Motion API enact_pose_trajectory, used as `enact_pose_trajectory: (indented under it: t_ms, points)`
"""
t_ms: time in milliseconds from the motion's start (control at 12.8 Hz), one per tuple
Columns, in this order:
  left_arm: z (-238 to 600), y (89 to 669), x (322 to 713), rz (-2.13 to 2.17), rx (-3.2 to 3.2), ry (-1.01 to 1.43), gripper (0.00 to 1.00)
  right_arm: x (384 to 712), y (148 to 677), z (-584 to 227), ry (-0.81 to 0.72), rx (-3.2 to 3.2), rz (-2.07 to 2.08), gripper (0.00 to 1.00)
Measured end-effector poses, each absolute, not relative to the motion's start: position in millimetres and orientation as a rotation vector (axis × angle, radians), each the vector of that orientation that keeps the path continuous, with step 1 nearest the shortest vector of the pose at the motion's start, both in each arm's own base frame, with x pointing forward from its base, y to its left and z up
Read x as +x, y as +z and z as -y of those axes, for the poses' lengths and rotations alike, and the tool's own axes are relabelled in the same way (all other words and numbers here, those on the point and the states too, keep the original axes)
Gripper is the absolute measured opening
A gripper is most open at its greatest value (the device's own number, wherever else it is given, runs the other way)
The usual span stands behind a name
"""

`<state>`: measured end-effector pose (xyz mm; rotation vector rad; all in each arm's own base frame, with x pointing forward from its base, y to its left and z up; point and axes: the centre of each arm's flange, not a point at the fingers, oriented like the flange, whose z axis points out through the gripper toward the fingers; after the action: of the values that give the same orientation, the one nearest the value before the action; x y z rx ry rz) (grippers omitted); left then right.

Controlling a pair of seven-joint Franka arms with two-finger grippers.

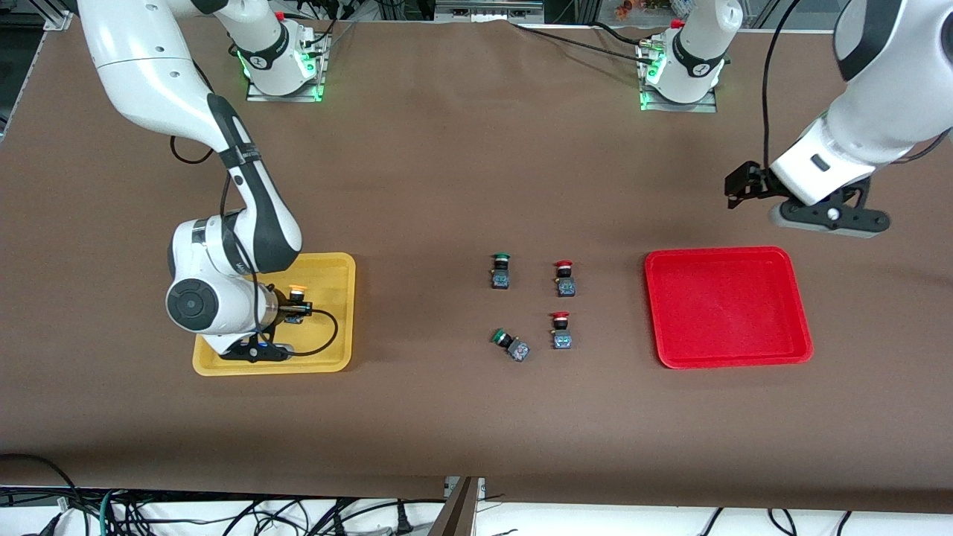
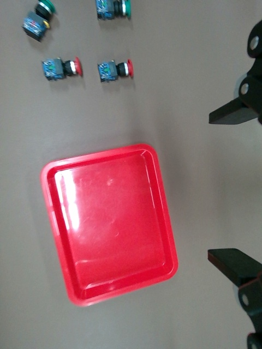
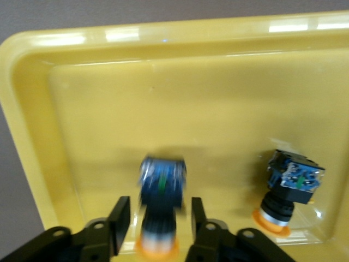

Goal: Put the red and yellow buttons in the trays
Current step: 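Place the orange button in the yellow tray while the left gripper approaches, then retract the right arm while the left gripper moves over the red tray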

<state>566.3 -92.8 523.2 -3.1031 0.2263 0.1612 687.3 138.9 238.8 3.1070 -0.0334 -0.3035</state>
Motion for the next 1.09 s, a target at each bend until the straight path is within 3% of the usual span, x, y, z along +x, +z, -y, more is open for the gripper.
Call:
enact_pose_trajectory:
  t_ms: [312,623,935,1090]
  points:
    - [87,458,572,-0.214,-3.068,0.471,1.00,690,303,-132,-0.298,3.109,0.027,1.00]
    - [73,433,561,-0.183,-3.015,0.699,1.00,673,397,-113,-0.329,3.106,-0.030,1.00]
    - [52,431,564,-0.138,-2.951,0.687,1.00,643,481,-88,-0.338,3.095,0.010,1.00]
    - [4,418,586,0.002,-2.980,0.627,1.00,634,511,-79,-0.300,3.100,0.025,1.00]
